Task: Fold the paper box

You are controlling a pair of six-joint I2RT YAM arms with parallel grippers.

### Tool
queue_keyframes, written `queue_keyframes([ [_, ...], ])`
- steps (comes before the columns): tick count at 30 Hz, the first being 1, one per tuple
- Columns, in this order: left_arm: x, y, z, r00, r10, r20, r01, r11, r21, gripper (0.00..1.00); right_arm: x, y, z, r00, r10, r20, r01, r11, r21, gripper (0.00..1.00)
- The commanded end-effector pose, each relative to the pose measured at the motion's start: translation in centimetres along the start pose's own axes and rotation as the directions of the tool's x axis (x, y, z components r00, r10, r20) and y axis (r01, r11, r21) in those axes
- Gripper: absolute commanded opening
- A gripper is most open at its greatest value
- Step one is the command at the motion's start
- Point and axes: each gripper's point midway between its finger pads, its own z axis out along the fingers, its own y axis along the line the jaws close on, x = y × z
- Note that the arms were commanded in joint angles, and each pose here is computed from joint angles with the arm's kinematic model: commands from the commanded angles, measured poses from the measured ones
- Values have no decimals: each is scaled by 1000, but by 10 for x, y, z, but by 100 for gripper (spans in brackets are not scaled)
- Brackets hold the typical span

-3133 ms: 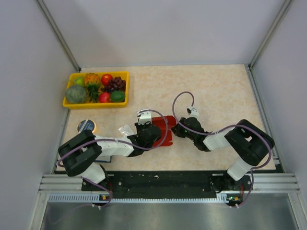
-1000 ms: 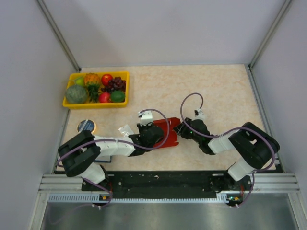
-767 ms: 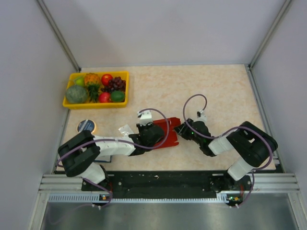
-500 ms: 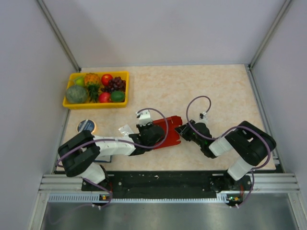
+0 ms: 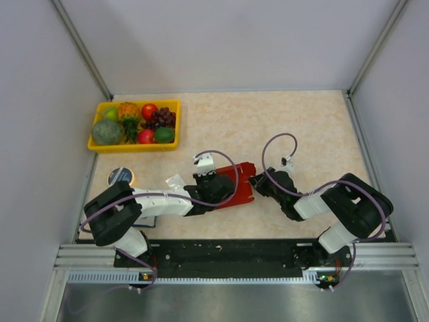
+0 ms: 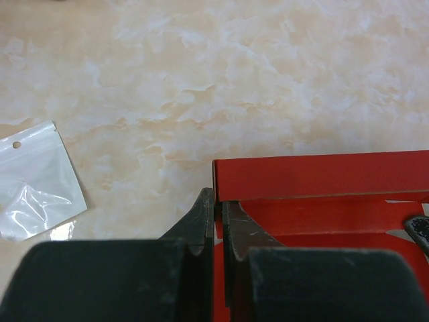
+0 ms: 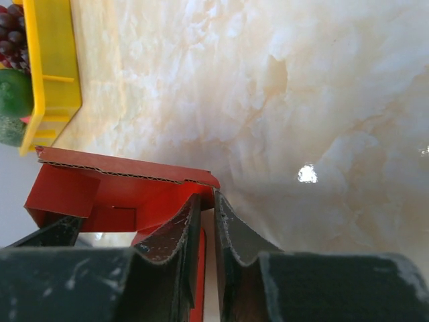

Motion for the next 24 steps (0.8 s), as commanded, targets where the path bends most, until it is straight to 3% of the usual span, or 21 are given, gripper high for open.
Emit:
queue_keyframes([
  [1, -11, -5, -3, 999, 3, 37, -3, 1000, -17, 0, -14, 21, 3, 998, -42, 49, 44, 998, -38, 10],
  [4, -13, -8, -4, 999, 17, 45, -16, 1000, -22, 0, -10, 26, 3, 996, -81, 45, 82, 996, -28, 0],
  [10, -14, -18, -8, 997, 56, 57, -54, 998, -25, 0, -1, 50, 0, 951, -299, 79, 300, 954, -5, 0],
  [13, -11, -19, -9, 997, 58, 52, -57, 998, -17, 0, 1, 59, -1, 896, -434, 91, 434, 901, 16, 0],
  [19, -10, -30, -13, 999, -16, 52, 12, 997, 83, 0, 28, 75, 14, 816, -578, 25, 577, 811, -98, 0],
  [24, -4, -32, -13, 999, -32, 35, 28, 994, 110, 0, 40, 84, 21, 799, -601, -15, 593, 792, -147, 6],
])
